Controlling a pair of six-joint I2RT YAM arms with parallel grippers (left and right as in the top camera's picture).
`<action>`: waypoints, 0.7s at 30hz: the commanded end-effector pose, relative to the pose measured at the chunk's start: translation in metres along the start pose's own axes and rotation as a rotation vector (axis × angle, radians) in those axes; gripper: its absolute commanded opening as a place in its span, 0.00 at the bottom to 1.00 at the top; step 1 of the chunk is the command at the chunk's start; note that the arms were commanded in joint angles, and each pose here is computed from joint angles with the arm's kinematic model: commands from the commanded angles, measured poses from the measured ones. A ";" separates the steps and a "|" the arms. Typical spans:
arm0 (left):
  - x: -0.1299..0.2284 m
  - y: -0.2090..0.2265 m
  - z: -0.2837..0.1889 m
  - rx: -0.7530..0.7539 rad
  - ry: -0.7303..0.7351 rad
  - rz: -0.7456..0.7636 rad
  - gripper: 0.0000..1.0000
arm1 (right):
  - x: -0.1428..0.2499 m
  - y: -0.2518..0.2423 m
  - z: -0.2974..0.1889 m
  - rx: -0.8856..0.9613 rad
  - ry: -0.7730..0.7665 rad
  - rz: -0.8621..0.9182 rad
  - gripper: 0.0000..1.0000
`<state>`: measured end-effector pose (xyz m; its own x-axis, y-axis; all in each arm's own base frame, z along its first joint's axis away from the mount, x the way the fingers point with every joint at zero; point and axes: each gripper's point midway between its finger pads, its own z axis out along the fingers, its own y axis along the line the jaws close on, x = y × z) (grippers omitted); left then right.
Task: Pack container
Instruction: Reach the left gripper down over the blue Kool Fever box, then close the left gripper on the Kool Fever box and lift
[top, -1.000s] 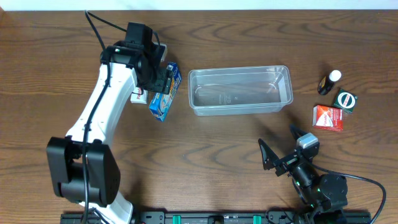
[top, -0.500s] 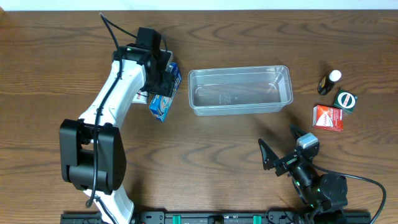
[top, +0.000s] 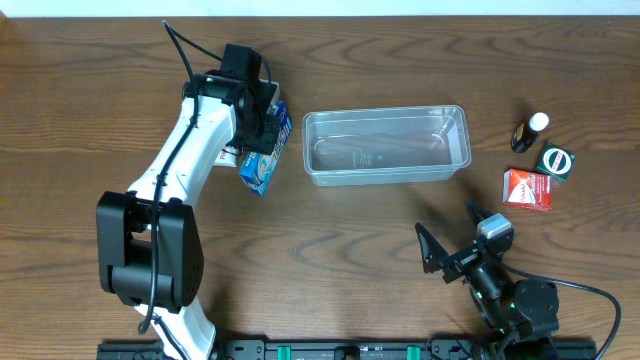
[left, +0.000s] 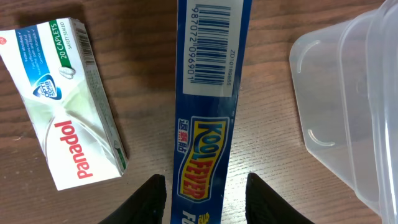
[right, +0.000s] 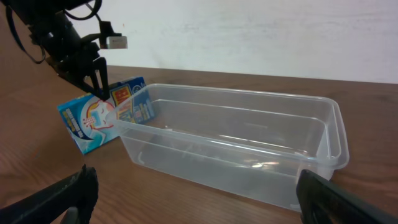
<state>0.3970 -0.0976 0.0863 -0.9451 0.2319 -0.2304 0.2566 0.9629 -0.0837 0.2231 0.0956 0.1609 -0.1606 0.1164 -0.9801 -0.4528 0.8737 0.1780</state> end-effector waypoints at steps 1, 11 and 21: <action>0.004 0.003 0.005 -0.009 0.016 0.000 0.42 | 0.002 0.000 0.000 0.001 0.005 0.012 0.99; -0.001 0.003 0.005 -0.013 -0.005 0.002 0.40 | 0.002 0.000 0.000 0.001 0.005 0.012 0.99; 0.000 0.003 0.005 -0.012 0.002 0.001 0.34 | 0.002 0.000 0.000 0.001 0.005 0.012 0.99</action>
<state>0.4030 -0.0989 0.0879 -0.9388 0.2310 -0.2556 0.2591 0.9624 -0.0820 0.2231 0.0956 0.1609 -0.1606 0.1164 -0.9801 -0.4528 0.8737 0.1780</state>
